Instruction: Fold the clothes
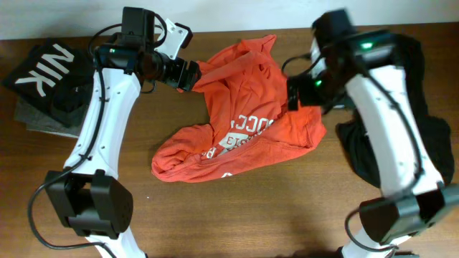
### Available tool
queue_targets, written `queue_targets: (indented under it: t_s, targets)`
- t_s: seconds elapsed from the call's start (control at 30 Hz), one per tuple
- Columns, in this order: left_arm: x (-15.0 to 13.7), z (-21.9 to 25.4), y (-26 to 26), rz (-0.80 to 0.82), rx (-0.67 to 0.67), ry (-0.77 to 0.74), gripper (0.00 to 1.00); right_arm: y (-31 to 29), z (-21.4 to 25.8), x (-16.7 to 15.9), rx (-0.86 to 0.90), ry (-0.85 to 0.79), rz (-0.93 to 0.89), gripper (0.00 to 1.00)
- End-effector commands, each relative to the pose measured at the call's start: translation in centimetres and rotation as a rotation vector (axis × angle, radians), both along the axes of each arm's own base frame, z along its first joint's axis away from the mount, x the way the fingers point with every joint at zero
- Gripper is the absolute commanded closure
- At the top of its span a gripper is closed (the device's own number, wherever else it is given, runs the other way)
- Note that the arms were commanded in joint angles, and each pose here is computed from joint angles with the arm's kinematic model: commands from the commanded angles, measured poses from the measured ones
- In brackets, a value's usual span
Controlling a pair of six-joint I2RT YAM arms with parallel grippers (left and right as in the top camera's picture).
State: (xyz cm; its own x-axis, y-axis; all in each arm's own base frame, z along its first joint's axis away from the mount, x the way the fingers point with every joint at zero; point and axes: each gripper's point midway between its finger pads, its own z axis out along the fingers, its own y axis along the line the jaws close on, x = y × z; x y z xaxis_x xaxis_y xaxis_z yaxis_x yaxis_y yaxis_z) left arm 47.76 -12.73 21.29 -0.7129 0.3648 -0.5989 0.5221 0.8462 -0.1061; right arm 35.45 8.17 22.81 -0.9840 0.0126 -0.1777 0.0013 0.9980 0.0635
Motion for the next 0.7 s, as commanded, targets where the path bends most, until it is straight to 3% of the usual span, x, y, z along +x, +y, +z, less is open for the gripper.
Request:
queue_targets:
  t_s: [0.0,0.27,0.43,0.67]
  targets:
    - [0.4,-1.2,-0.4,-0.021,-0.002,0.022,0.05,0.1,-5.3,-0.8,-0.019,0.1,-0.006,0.02]
    - [0.6,-1.7,-0.1,-0.01,0.022,0.027,0.05,3.5,-14.0,-0.9,0.062,0.094,0.135,0.09]
    - [0.6,-1.7,-0.1,-0.01,0.022,0.026,0.05,2.5,-17.0,1.7,0.034,-0.023,-0.027,0.15]
    - [0.6,-1.7,-0.1,-0.01,0.022,0.026,0.05,-1.8,-17.7,5.0,-0.081,-0.177,-0.174,0.17]
